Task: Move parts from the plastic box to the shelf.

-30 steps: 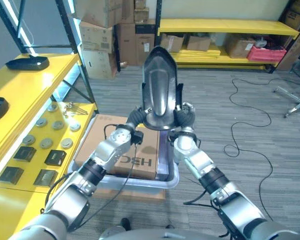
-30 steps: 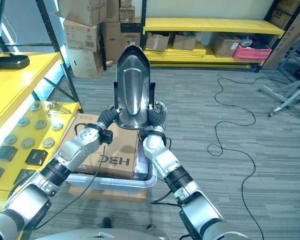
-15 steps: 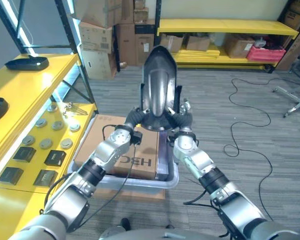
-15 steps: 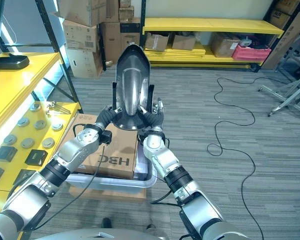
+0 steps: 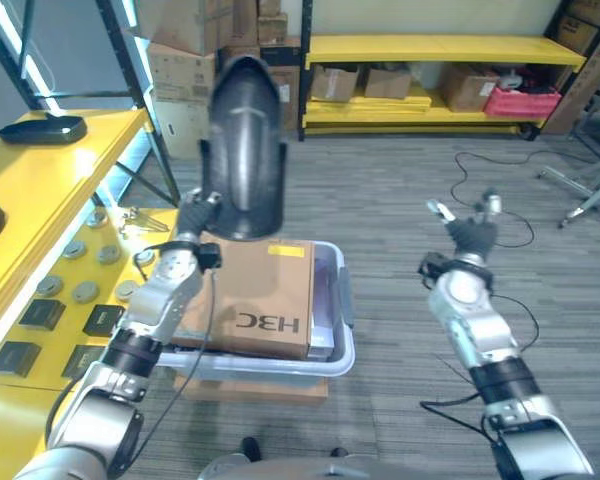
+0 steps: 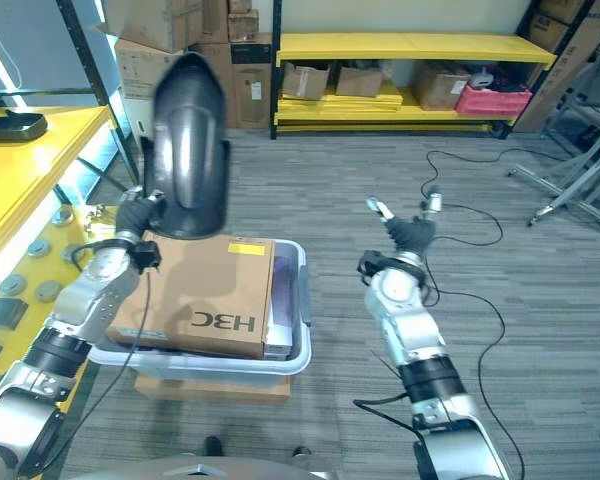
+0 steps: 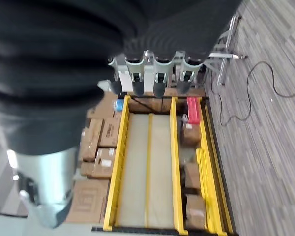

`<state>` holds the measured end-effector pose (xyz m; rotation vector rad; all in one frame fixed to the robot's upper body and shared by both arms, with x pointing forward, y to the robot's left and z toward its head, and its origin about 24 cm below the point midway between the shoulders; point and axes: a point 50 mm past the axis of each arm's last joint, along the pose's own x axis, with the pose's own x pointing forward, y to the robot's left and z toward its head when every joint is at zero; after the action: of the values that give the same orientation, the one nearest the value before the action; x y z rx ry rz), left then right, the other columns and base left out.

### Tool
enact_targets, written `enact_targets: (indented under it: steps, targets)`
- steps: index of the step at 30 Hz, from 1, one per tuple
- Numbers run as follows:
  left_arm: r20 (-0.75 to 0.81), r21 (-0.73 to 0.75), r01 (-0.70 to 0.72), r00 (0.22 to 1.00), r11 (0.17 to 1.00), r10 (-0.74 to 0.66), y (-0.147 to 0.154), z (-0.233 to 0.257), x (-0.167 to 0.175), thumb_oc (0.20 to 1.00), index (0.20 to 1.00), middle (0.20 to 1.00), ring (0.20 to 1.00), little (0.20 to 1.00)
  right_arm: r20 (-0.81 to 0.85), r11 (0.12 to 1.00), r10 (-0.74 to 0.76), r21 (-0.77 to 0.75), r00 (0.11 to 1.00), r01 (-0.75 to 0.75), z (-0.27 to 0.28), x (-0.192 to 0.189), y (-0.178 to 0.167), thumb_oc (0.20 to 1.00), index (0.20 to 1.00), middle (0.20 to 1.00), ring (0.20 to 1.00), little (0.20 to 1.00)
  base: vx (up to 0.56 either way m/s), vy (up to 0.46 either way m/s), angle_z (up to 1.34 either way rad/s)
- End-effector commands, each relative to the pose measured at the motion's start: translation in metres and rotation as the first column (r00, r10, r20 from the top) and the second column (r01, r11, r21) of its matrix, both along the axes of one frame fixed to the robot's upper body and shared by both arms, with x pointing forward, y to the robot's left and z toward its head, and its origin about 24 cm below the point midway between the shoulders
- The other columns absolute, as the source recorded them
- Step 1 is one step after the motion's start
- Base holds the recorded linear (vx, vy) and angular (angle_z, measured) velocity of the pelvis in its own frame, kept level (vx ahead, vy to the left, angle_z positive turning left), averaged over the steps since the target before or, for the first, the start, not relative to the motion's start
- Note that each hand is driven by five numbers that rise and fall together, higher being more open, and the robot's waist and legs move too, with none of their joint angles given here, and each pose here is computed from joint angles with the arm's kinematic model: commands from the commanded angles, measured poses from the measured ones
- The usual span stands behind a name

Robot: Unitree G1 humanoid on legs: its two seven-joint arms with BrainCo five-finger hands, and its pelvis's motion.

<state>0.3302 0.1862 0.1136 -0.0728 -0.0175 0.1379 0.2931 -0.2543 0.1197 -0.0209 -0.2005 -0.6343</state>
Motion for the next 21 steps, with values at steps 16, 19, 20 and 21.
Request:
enact_targets:
  steps: [16,19,20,21]
  targets:
    - [0.488,0.145,-0.296,0.852,0.944,0.192,0.098,0.08,-0.076,0.2,0.2,0.2,0.2,0.2,0.201,0.998,0.053,-0.032,0.978,-0.047,0.03,-0.049,-0.041,1.0,1.0,1.0,1.0,1.0,-0.08,-0.024,0.61]
    - [0.457,0.072,-0.265,0.866,0.962,0.204,0.103,0.063,-0.087,0.2,0.2,0.2,0.2,0.2,0.197,0.997,0.055,-0.064,0.979,-0.044,0.039,-0.042,-0.043,1.0,1.0,1.0,1.0,1.0,-0.35,-0.195,1.62]
    - [0.441,0.076,-0.252,0.876,0.965,0.194,0.103,0.059,-0.089,0.2,0.2,0.2,0.2,0.2,0.193,0.997,0.047,-0.063,0.98,-0.036,0.039,-0.044,-0.044,1.0,1.0,1.0,1.0,1.0,-0.35,-0.231,2.04]
    - [0.436,0.079,-0.236,0.882,0.969,0.179,0.101,0.058,-0.09,0.2,0.2,0.2,0.2,0.2,0.188,0.998,0.035,-0.059,0.982,-0.024,0.038,-0.045,-0.045,1.0,1.0,1.0,1.0,1.0,-0.2,-0.147,1.91]
